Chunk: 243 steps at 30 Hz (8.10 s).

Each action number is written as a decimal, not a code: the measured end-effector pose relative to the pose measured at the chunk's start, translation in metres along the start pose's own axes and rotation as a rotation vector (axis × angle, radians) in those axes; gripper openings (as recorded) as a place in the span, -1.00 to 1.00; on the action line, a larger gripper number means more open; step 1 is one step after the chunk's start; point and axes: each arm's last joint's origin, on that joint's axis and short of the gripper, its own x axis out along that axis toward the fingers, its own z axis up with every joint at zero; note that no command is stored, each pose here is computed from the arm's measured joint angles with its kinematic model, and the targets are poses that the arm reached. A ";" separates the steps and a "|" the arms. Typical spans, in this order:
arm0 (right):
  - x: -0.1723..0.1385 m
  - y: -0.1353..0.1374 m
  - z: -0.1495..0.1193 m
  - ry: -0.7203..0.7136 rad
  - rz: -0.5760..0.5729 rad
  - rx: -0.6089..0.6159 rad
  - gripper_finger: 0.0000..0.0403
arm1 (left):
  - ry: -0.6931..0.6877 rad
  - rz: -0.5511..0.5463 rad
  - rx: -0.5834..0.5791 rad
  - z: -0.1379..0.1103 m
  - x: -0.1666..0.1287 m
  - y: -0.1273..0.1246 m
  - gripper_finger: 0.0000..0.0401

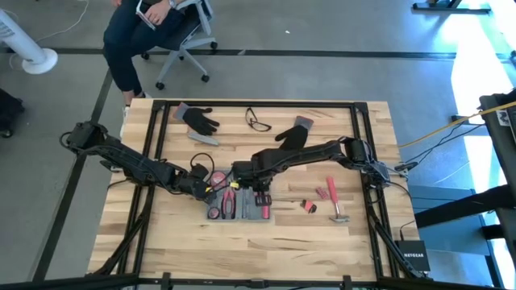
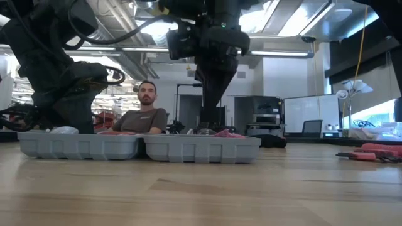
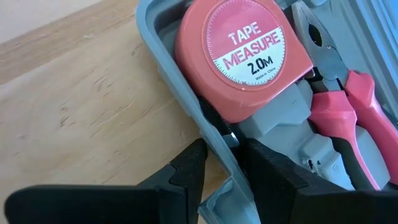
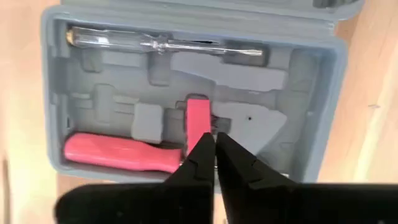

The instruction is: Prefit tool cases

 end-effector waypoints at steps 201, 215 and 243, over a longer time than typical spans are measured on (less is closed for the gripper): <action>0.042 -0.036 -0.205 -0.274 0.236 1.246 -1.00 | -0.251 -0.200 0.319 0.106 0.139 -0.178 -1.00; 0.041 -0.037 -0.203 -0.306 0.217 1.283 -1.00 | -0.215 -0.216 0.406 0.095 0.142 -0.181 -1.00; 0.040 -0.037 -0.201 -0.330 0.220 1.218 -1.00 | -0.195 -0.063 0.574 0.125 0.056 -0.172 -1.00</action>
